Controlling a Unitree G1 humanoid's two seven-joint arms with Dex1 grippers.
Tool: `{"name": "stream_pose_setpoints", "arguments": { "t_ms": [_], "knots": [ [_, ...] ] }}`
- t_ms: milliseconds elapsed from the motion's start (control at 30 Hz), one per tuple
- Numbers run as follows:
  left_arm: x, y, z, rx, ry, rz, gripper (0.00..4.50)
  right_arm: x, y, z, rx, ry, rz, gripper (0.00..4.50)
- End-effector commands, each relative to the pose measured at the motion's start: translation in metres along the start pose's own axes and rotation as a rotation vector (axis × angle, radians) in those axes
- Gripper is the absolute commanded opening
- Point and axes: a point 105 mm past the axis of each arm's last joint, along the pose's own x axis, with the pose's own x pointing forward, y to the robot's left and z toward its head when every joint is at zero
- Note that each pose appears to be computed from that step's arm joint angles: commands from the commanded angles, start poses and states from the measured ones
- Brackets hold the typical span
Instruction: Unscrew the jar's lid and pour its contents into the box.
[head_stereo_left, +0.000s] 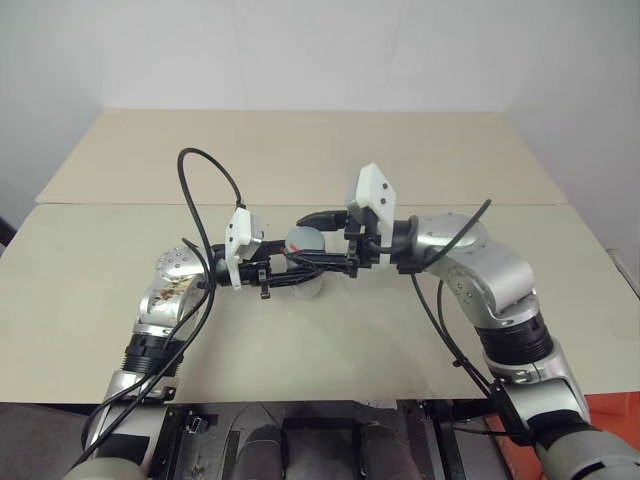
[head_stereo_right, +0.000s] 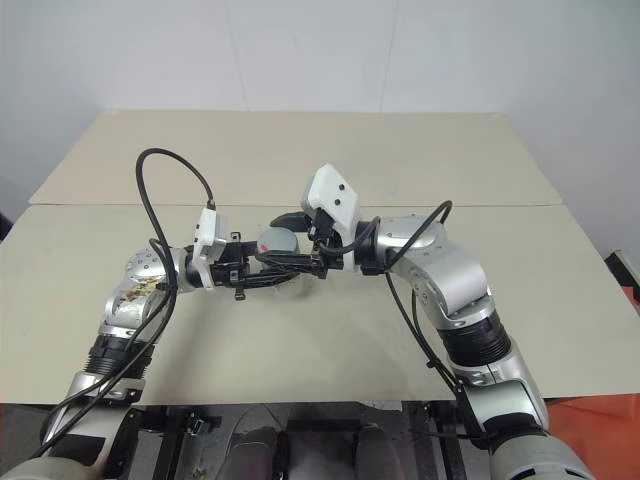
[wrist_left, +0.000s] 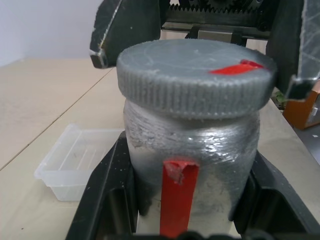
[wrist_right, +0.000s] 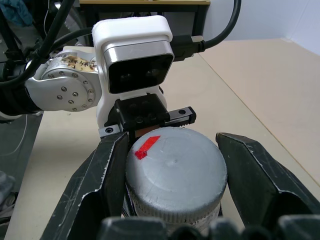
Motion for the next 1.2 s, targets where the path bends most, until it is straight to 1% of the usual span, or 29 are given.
{"name": "stream_pose_setpoints", "arguments": {
  "t_ms": [33, 167, 367, 500, 600, 733, 800, 867, 933, 1033, 1100, 1167, 1200],
  "knots": [
    [0.000, -0.002, 0.011, 0.045, -0.021, -0.010, 1.95, -0.001, -0.001, 0.014, -0.039, -0.026, -0.002, 2.75],
    [-0.001, -0.003, 0.007, 0.030, -0.015, -0.008, 1.95, -0.003, -0.004, 0.018, -0.045, -0.035, -0.008, 2.75],
    [-0.006, -0.011, -0.008, -0.005, 0.018, -0.006, 1.95, -0.012, -0.016, 0.036, -0.078, -0.078, -0.032, 2.75],
    [-0.007, -0.012, -0.008, -0.011, 0.017, -0.001, 1.95, -0.028, -0.031, 0.052, -0.099, -0.135, -0.094, 2.75],
    [-0.008, -0.011, -0.007, -0.009, 0.014, 0.007, 1.95, -0.042, -0.047, 0.052, -0.095, -0.144, -0.187, 2.75],
    [-0.010, -0.006, -0.003, 0.004, 0.009, 0.024, 1.95, -0.070, -0.069, 0.031, -0.077, -0.086, -0.355, 2.75],
    [-0.012, -0.001, 0.001, 0.020, 0.005, 0.041, 1.95, -0.090, -0.085, 0.007, -0.034, -0.037, -0.488, 2.75],
    [-0.014, 0.004, 0.007, 0.033, -0.010, 0.064, 1.95, -0.117, -0.100, -0.030, 0.036, 0.055, -0.657, 2.75],
    [-0.015, 0.008, 0.011, 0.041, -0.025, 0.081, 1.95, -0.134, -0.107, -0.059, 0.086, 0.125, -0.762, 2.75],
    [-0.015, 0.010, 0.013, 0.047, -0.031, 0.095, 1.95, -0.146, -0.110, -0.088, 0.143, 0.173, -0.844, 2.75],
    [-0.015, 0.009, 0.013, 0.047, -0.031, 0.096, 1.95, -0.149, -0.113, -0.116, 0.181, 0.239, -0.908, 2.75],
    [-0.015, 0.008, 0.013, 0.044, -0.031, 0.095, 1.95, -0.148, -0.115, -0.133, 0.232, 0.254, -0.951, 2.75],
    [-0.015, 0.008, 0.013, 0.043, -0.032, 0.096, 1.95, -0.147, -0.115, -0.137, 0.249, 0.248, -0.962, 2.75]
  ]
}}
